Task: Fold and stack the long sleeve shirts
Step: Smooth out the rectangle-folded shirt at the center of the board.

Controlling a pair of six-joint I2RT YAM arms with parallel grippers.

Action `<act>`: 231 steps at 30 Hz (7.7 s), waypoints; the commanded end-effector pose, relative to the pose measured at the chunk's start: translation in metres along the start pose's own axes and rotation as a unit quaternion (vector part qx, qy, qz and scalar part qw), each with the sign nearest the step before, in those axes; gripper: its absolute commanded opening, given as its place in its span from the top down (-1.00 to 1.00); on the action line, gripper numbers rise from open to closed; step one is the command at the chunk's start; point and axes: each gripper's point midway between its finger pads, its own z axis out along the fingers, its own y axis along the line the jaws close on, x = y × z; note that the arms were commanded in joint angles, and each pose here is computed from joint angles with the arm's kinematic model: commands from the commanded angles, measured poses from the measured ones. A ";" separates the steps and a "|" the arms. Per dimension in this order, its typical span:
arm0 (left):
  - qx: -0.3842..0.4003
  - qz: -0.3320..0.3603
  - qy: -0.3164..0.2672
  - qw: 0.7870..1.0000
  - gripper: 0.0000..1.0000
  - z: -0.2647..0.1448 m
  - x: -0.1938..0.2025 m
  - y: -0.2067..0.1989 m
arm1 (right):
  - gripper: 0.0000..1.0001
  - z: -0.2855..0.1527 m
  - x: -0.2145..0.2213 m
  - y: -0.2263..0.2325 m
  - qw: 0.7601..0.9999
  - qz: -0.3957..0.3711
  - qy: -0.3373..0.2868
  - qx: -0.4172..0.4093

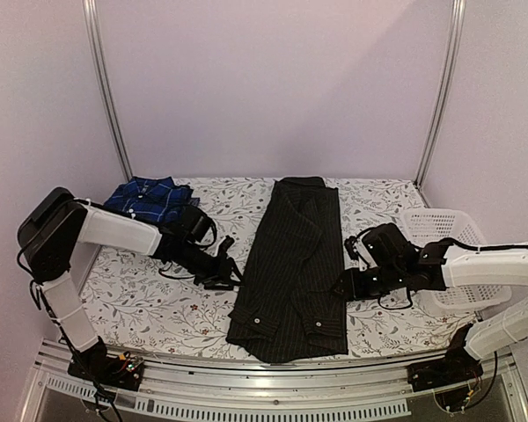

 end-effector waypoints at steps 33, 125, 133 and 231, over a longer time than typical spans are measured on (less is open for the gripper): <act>0.009 -0.022 0.182 0.983 0.40 0.002 0.204 -0.070 | 0.63 -0.060 0.085 -0.001 0.995 0.043 0.080 0.034; -0.086 0.105 -0.212 0.968 -0.02 -0.022 -0.274 -0.017 | -0.14 0.110 -0.203 0.023 0.991 -0.101 -0.084 0.034; -0.106 0.097 -0.181 0.973 0.11 0.009 -0.271 -0.014 | -0.14 0.101 -0.201 0.017 0.992 -0.090 -0.082 0.028; -0.171 0.047 -0.232 0.956 0.21 0.013 -0.319 0.096 | 0.20 0.101 -0.203 0.005 0.993 0.006 -0.119 -0.025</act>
